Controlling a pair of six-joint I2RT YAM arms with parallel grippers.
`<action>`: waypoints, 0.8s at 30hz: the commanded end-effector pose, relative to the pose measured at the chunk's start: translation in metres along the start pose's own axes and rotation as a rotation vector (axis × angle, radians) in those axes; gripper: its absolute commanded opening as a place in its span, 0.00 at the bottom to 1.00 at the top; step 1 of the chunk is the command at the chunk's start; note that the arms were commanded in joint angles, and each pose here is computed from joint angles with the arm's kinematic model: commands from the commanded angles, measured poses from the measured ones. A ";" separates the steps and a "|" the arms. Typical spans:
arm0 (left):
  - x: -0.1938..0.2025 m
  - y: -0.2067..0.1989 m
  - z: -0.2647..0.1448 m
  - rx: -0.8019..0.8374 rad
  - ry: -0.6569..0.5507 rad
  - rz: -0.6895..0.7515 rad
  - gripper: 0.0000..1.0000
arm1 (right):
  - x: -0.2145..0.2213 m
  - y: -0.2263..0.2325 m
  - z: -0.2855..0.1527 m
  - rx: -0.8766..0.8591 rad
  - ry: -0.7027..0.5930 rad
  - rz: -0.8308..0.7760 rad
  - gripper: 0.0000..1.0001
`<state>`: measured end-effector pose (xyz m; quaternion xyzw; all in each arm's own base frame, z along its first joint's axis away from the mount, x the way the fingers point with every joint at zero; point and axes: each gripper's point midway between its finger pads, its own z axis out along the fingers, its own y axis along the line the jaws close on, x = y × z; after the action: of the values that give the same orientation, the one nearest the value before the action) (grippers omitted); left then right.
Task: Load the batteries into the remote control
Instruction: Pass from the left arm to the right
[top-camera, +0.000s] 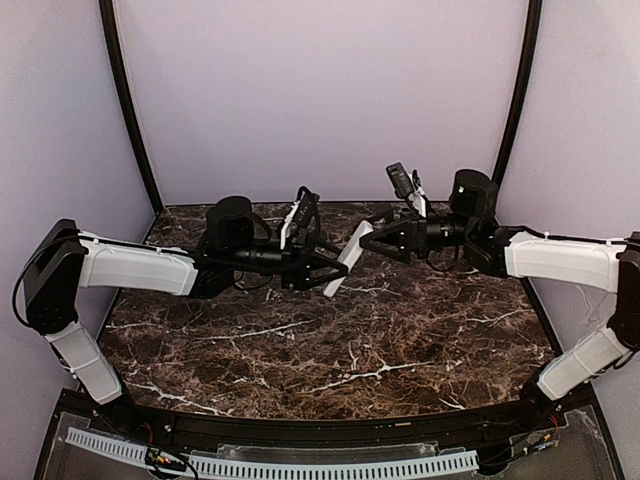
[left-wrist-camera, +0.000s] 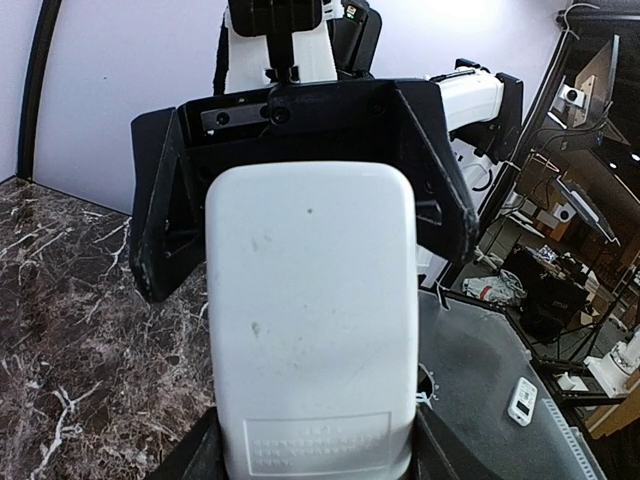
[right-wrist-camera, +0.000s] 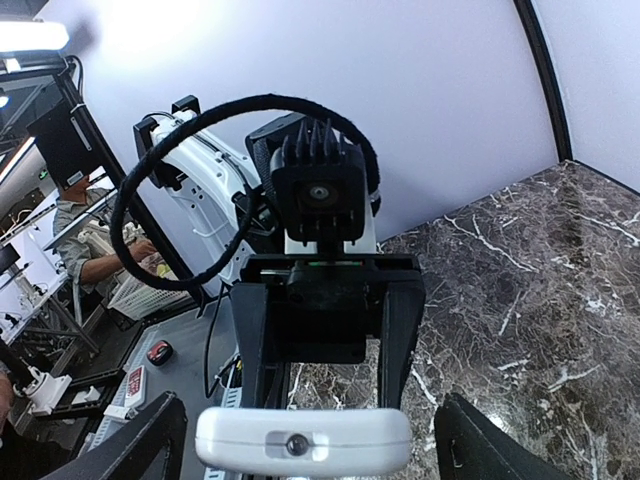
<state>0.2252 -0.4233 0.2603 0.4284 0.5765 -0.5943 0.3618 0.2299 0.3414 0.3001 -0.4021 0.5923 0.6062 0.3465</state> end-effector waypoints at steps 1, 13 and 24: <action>-0.019 -0.020 -0.006 0.044 -0.054 0.050 0.29 | -0.016 0.009 0.010 -0.044 -0.025 -0.061 0.82; -0.015 -0.014 -0.008 0.010 -0.057 0.050 0.32 | -0.013 0.009 0.017 -0.094 -0.014 0.003 0.39; -0.013 0.024 -0.035 -0.295 -0.064 0.076 0.91 | -0.005 -0.032 0.017 0.124 0.028 0.143 0.10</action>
<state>0.2345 -0.4127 0.2606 0.3972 0.5980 -0.5713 0.3978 0.2415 0.3594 0.3000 -0.3846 0.6089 0.6148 0.3215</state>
